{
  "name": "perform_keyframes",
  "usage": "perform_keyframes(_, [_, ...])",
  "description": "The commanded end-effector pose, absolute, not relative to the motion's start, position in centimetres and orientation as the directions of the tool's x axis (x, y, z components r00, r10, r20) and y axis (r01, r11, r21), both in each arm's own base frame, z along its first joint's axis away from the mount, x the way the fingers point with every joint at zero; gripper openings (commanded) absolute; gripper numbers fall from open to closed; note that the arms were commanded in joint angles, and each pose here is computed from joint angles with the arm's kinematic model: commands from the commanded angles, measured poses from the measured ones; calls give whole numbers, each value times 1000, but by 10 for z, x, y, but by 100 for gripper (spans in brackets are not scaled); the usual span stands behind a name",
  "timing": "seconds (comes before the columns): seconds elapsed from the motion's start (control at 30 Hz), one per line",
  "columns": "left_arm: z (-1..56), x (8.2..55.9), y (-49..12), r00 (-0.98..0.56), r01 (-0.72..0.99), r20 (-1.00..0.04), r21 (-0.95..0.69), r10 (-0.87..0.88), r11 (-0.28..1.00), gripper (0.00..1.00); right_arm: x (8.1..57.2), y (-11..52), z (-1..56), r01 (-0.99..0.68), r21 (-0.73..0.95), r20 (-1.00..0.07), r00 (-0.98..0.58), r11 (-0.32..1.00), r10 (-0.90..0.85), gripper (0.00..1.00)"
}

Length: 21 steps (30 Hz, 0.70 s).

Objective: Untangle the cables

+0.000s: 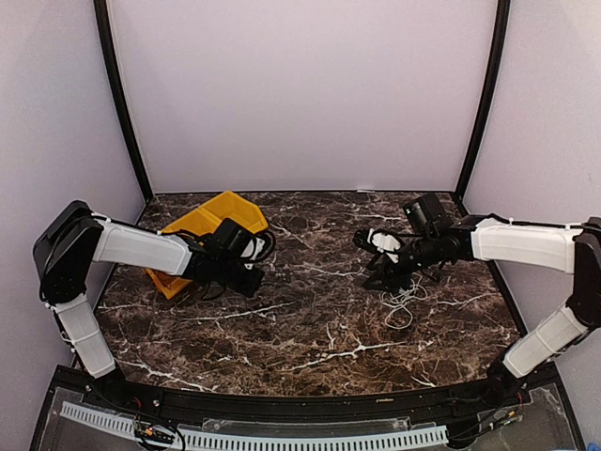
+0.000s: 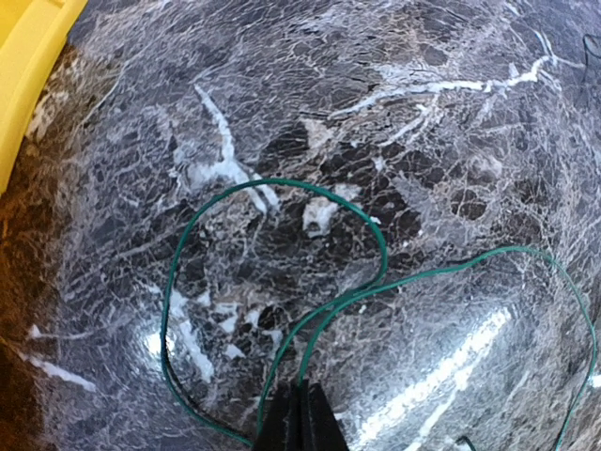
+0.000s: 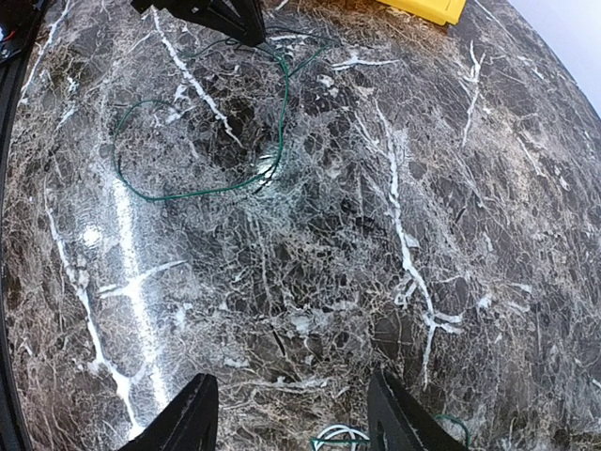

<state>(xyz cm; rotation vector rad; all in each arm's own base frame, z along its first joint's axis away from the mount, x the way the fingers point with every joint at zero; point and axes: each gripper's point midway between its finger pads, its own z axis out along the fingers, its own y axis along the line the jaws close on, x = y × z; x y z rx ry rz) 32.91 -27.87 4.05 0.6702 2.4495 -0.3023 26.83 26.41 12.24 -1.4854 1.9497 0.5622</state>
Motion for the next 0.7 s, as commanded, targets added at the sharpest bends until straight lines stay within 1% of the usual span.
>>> perform_keyframes(0.0, [65,334,-280,-685,536,-603,-37,409,843,0,272,264,132,-957,-62,-731,-150,283,-666,56])
perform_keyframes(0.13, [108,340,-277,-646,527,-657,-15,390,850,0,274,262,131,-954,-72,-728,-148,290,-670,56])
perform_keyframes(0.2, [144,344,-271,-606,516,-703,8,371,857,0,274,262,130,-955,-74,-727,-146,288,-671,56])
perform_keyframes(0.23, [152,344,-267,-603,511,-705,17,373,859,0,274,262,129,-955,-75,-727,-145,287,-671,56])
perform_keyframes(0.27, [174,350,-263,-579,498,-736,22,351,867,0,274,261,129,-954,-76,-726,-145,288,-672,56])
perform_keyframes(0.3, [181,353,-254,-581,482,-738,29,344,876,0,274,261,128,-954,-76,-724,-147,290,-674,56])
perform_keyframes(0.33, [203,356,-251,-557,473,-767,21,318,881,0,274,261,127,-954,-77,-723,-148,291,-675,56])
perform_keyframes(0.4, [228,361,-237,-538,447,-796,9,277,895,0,276,260,127,-953,-82,-720,-146,293,-678,56])
perform_keyframes(0.53, [267,373,-206,-499,392,-837,14,225,920,0,275,260,126,-953,-85,-720,-144,292,-679,56])
perform_keyframes(0.67, [290,383,-174,-457,321,-857,90,238,943,0,275,259,127,-951,-93,-719,-141,294,-681,56])
